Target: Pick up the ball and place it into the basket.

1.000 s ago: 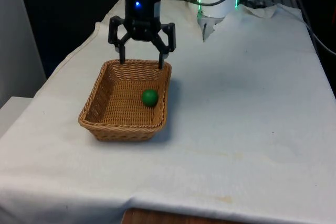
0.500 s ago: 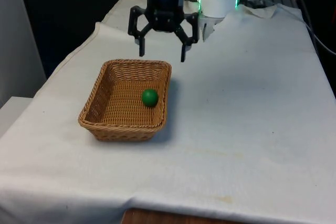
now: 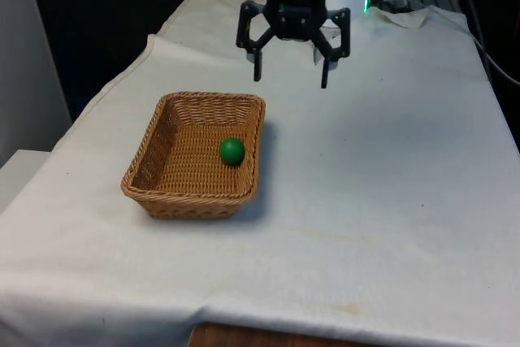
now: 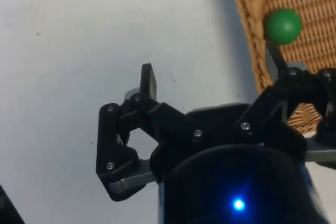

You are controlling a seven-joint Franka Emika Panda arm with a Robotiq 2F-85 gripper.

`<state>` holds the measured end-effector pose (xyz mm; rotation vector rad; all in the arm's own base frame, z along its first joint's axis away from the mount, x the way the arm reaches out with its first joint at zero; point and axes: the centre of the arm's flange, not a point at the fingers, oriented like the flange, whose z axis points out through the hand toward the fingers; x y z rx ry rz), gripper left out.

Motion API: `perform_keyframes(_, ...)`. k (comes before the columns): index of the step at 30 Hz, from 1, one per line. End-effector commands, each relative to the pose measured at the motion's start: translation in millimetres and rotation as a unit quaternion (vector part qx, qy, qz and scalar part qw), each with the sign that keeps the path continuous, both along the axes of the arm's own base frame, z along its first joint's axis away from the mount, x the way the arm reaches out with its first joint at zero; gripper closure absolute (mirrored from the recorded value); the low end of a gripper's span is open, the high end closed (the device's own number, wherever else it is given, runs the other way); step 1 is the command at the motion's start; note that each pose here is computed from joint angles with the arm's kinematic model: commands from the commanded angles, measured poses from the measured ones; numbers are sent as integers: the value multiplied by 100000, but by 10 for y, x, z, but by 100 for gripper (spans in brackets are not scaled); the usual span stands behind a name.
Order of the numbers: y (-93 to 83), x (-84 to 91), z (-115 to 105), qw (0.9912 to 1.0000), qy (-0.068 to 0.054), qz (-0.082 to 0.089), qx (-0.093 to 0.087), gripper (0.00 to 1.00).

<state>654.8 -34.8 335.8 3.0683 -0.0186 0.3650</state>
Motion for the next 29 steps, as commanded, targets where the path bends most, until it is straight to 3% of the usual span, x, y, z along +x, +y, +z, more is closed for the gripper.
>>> perform_keyframes(1,61,-18,16,100000,-123,-48,-235,0)
perform_keyframes(3,34,-1,7,100000,-18,63,110,0)
perform_keyframes(10,282,-109,-1,99991,328,859,965,0)
perform_keyframes(17,402,-221,-14,99959,874,1667,2169,0)
perform_keyframes(29,455,-404,70,99863,1582,2953,4009,0)
